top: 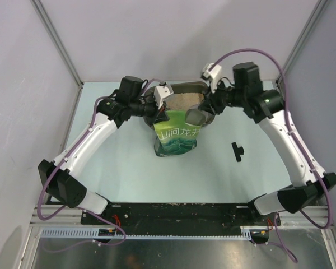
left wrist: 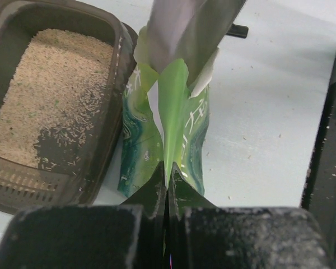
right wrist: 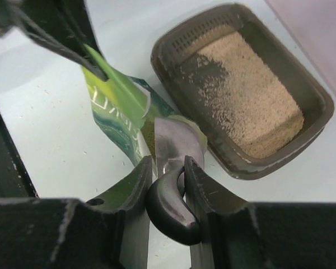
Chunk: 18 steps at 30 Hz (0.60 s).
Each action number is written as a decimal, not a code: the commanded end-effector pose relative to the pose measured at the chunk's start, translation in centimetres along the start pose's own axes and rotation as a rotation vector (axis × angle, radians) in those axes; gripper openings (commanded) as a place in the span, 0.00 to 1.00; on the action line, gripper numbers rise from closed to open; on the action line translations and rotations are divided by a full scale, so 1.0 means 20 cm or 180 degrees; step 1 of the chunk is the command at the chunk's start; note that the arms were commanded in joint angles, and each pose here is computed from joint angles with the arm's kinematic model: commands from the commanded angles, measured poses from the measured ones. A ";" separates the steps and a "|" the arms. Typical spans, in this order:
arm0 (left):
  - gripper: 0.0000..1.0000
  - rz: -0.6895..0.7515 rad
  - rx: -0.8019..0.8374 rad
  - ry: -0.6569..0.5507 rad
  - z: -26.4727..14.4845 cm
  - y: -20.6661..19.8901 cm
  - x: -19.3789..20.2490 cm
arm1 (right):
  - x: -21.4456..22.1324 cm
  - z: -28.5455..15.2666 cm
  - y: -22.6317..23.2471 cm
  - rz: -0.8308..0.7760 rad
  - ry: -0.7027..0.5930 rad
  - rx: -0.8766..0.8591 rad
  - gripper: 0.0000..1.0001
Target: Fill the litter box with clean litter
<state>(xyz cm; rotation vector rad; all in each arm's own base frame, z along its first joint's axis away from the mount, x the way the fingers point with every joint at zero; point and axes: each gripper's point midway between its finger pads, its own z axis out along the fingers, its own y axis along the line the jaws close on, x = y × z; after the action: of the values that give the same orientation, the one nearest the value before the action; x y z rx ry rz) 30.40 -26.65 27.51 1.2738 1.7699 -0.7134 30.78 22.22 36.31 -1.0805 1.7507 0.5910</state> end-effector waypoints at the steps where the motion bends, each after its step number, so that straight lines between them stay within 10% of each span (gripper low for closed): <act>1: 0.00 -0.0129 0.0216 -0.0349 -0.09 -0.14 -0.15 | 0.10 0.14 -0.09 0.0312 0.0366 0.0466 0.00; 18: 0.00 0.0113 -0.0787 -0.0636 -0.38 0.01 -0.21 | -0.11 0.48 -0.23 0.1580 0.0064 0.1329 0.00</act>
<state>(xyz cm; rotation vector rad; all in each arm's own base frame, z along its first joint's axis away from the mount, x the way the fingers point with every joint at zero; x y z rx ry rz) 29.70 -23.40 28.47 1.1188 1.8102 -0.6026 36.92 27.29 31.00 -0.4898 2.1597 0.5004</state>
